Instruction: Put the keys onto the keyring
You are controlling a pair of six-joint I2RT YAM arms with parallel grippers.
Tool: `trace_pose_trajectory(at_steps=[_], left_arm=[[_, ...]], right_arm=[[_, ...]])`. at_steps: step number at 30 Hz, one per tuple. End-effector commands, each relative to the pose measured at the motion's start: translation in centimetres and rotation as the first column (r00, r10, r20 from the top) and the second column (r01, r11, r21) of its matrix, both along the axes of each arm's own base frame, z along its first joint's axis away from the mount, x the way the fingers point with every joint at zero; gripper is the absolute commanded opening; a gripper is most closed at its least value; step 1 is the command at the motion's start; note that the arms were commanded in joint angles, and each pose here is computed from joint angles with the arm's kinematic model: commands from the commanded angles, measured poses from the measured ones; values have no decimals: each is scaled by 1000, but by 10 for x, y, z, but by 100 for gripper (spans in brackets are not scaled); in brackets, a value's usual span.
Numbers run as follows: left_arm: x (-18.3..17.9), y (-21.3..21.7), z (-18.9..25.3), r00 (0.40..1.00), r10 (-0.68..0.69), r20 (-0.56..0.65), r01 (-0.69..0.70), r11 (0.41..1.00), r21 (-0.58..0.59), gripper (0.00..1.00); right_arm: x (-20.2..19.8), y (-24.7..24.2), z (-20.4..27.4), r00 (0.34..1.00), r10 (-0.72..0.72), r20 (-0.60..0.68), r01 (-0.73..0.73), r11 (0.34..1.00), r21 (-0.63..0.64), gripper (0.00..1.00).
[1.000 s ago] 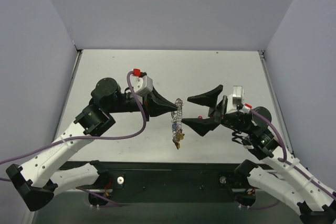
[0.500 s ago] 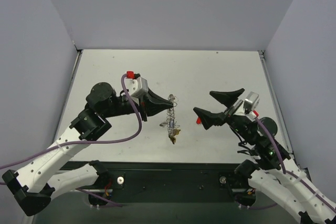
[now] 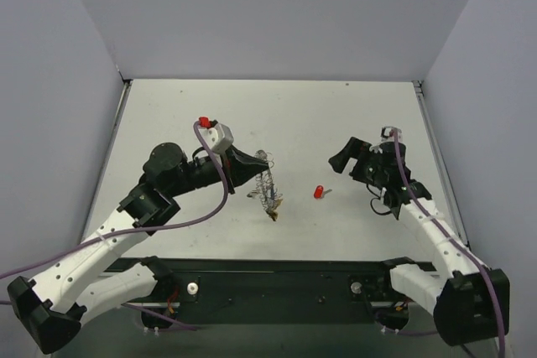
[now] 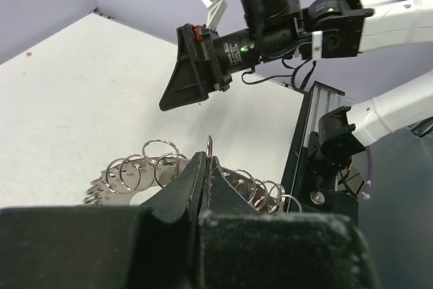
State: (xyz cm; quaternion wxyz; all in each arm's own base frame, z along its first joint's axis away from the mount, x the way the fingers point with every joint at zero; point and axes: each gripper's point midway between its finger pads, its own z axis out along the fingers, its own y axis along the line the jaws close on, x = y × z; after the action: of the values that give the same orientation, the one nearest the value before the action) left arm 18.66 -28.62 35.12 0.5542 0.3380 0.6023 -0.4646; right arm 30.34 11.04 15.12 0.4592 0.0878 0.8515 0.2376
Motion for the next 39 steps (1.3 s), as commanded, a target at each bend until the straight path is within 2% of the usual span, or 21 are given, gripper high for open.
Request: trace_pose_trajectory(at_steps=[1,6,9,14,18,23,26,34,39], left_arm=[[13,0,13,999,27,-26,-29,997,-77,0],[41,12,-10,984,108,-144,-118,991,-63,0],[51,22,-19,972,143,-187,-157,985,-65,0],[49,32,-16,975,133,-180,-151,984,-89,0],[51,34,-20,972,139,-188,-157,984,-81,0],[47,33,-21,974,120,-192,-139,986,-93,0],[47,33,-21,974,119,-192,-139,986,-94,0],[44,35,-23,975,118,-189,-138,986,-96,0],[44,36,-25,974,119,-190,-139,986,-95,0]], right_arm=[[-5,10,-38,975,43,-216,-21,995,102,91],[-9,19,-69,931,85,-354,-56,994,92,84],[-16,19,-76,920,83,-384,-71,996,46,82],[-24,19,-76,919,91,-384,-127,990,-68,81],[-34,27,-85,890,125,-439,-162,986,-48,72],[-38,29,-101,857,94,-506,-131,991,-36,65],[-37,31,-104,849,87,-521,-119,992,-29,56],[-36,41,-120,807,98,-583,-81,995,55,52],[-31,40,-124,808,71,-584,-54,997,47,47]])
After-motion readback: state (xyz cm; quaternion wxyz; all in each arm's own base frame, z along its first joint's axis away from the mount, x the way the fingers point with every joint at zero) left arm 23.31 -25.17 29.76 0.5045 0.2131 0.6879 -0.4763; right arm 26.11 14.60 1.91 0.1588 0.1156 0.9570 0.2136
